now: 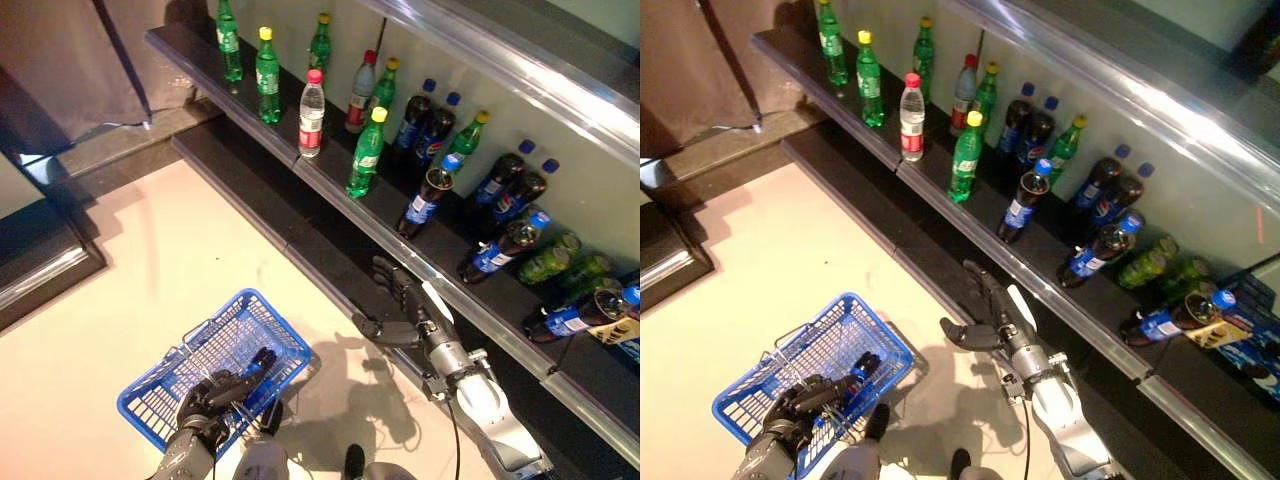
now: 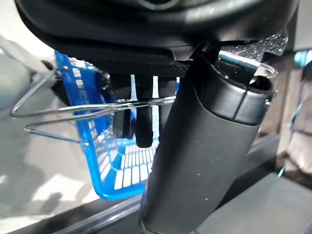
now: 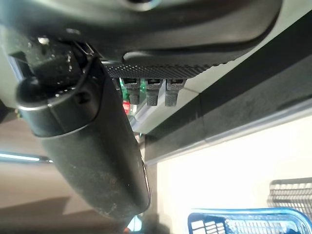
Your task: Pick up the drink and place into the basket.
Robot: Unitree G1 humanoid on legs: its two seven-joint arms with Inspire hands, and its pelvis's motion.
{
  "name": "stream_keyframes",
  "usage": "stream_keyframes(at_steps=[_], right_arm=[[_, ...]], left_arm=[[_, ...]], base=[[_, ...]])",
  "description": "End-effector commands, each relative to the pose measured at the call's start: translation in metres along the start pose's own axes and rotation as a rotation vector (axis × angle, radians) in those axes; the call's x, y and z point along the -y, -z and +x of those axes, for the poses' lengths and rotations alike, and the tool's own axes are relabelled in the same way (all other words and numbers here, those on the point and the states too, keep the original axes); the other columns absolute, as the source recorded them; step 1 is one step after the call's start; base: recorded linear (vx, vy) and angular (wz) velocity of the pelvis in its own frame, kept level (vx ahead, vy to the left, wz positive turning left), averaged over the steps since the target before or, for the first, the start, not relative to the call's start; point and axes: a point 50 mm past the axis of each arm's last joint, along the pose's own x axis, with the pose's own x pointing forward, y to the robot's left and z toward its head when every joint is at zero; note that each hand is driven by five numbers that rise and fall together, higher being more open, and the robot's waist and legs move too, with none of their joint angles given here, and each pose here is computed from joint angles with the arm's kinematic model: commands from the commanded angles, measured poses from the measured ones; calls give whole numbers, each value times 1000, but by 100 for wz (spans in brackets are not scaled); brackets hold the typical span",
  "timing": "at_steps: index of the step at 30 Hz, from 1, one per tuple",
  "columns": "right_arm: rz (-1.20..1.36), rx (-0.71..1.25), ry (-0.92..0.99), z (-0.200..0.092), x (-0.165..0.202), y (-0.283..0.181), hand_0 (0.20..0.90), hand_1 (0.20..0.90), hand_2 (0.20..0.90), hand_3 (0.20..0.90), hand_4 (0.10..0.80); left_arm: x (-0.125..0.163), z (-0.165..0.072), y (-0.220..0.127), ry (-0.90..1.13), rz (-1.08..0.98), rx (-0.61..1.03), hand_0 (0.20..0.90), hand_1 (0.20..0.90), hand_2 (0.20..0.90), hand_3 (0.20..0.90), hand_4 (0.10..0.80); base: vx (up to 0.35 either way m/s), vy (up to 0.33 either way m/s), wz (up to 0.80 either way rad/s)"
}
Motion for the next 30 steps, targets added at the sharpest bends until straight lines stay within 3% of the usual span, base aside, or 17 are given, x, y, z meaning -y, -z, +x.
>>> stream_keyframes(at_steps=[1, 11, 22, 30], right_arm=[[8, 247, -17, 2, 6, -40, 900, 900, 900, 900, 800], [-18, 237, 13, 4, 17, -41, 900, 900, 900, 900, 800], [-54, 219, -16, -8, 31, -37, 900, 900, 900, 900, 800], [29, 232, 80, -11, 21, -38, 900, 900, 900, 900, 800]], left_arm=[[39, -13, -60, 194, -156, 367, 300, 300, 300, 200, 100], [36, -7, -50, 132, -263, 324, 300, 300, 300, 200, 100], [5, -1, -30, -27, -388, 314, 300, 300, 300, 200, 100], [8, -2, -50, 38, -238, 326, 300, 300, 300, 200, 100]], base=[[-34, -63, 12], [54, 62, 50], [305, 374, 7], [416, 374, 1]])
